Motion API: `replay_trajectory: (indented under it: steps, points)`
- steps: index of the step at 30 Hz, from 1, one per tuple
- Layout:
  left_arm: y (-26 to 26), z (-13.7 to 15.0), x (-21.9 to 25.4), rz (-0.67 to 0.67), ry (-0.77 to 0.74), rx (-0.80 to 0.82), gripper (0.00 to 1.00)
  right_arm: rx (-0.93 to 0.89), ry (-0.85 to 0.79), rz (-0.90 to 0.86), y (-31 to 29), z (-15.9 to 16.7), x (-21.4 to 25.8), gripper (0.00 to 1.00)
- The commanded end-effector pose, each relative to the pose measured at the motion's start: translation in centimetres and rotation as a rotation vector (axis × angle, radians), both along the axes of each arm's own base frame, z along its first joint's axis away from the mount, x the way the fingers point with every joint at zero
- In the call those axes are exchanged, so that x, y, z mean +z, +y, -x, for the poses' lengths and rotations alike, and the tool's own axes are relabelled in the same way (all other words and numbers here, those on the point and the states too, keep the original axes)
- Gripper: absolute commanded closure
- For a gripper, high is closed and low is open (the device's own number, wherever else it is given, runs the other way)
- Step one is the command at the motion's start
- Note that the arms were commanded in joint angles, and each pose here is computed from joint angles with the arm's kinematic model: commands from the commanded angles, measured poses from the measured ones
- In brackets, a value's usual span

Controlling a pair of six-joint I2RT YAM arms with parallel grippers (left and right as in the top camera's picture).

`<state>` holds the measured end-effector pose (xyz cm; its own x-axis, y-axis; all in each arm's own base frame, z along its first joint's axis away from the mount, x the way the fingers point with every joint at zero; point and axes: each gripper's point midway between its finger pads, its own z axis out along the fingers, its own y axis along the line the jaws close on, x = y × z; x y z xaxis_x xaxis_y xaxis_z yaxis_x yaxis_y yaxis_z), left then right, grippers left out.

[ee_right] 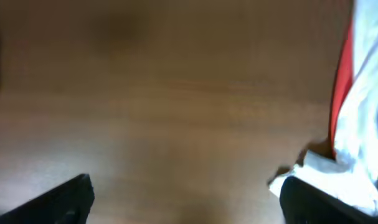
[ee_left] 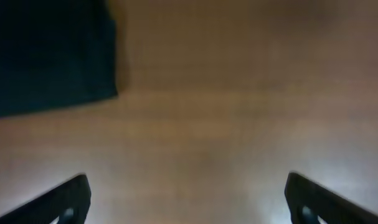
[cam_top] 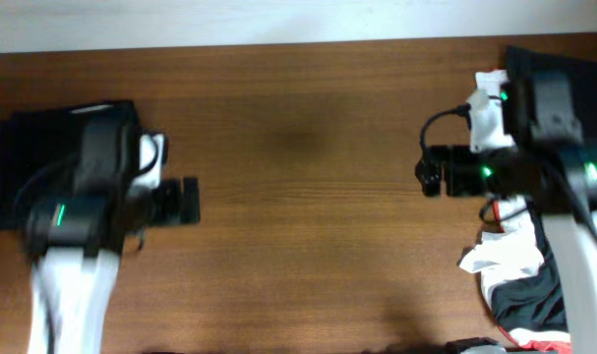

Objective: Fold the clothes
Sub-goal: 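Release the shorts and withdraw the left gripper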

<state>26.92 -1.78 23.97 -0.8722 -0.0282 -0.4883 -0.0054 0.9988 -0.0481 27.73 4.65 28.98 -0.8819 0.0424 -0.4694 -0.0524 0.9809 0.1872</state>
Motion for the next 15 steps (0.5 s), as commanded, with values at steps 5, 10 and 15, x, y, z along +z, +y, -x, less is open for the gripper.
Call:
replay_trajectory:
  steps: [5,10,15]
  points:
    - [0.5,7.0,0.7,0.046,-0.265,0.050,0.01,-0.079,-0.222,0.084,-2.6,5.5,-4.2,0.01]
    - [0.6,8.7,1.1,0.072,-0.325,0.076,0.01,-0.092,-0.203,0.105,-3.2,8.1,-7.7,0.01]
    - [0.6,8.8,0.9,0.071,-0.317,0.076,0.01,-0.090,-0.169,0.109,-3.2,7.7,-8.3,0.01]
